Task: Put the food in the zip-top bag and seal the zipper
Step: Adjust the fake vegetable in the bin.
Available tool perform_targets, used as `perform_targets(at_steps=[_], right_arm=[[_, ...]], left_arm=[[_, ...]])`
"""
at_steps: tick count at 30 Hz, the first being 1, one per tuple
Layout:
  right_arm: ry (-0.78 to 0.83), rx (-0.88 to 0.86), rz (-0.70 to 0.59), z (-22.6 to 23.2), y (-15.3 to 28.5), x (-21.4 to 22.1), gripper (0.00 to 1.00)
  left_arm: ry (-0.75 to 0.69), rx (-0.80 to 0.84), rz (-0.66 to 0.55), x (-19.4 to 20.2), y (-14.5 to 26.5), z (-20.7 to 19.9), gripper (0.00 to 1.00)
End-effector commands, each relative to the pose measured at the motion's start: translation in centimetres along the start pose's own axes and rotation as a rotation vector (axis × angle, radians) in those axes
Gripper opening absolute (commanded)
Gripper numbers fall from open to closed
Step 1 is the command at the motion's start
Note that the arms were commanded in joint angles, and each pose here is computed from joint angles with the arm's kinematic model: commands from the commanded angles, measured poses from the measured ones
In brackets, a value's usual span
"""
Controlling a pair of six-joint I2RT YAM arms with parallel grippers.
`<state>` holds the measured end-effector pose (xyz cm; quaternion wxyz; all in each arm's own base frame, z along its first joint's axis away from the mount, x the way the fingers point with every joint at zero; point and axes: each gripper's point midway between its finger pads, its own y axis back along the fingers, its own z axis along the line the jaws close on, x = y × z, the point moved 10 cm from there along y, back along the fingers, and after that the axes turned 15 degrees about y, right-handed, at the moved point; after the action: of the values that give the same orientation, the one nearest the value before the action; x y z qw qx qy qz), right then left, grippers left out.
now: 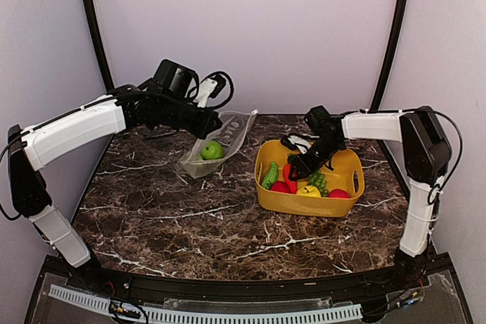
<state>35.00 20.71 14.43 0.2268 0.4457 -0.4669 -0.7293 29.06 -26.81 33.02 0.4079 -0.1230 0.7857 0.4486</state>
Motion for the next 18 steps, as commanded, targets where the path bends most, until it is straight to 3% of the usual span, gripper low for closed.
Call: perform_targets(at_steps=[1, 10, 13, 18], right_arm=[[0.025, 0.062, -0.108, 0.4, 1.3, -1.2, 0.44], [0.151, 0.174, -0.171, 1.9, 5.6, -1.6, 0.31], [0.158, 0.194, -0.180, 2.1, 6.4, -1.7, 0.31], [0.070, 0.178, -0.150, 1.7, 5.5, -2.0, 0.50]], left_arm=[[-0.014, 0.001, 0.027, 0.5, 0.2, -0.2, 0.01], [-0.014, 0.010, 0.037, 0.7, -0.1, -0.3, 0.01], [-0.017, 0.007, 0.036, 0.6, -0.1, -0.3, 0.01], [-0.016, 0.008, 0.038, 0.7, -0.1, -0.5, 0.01]])
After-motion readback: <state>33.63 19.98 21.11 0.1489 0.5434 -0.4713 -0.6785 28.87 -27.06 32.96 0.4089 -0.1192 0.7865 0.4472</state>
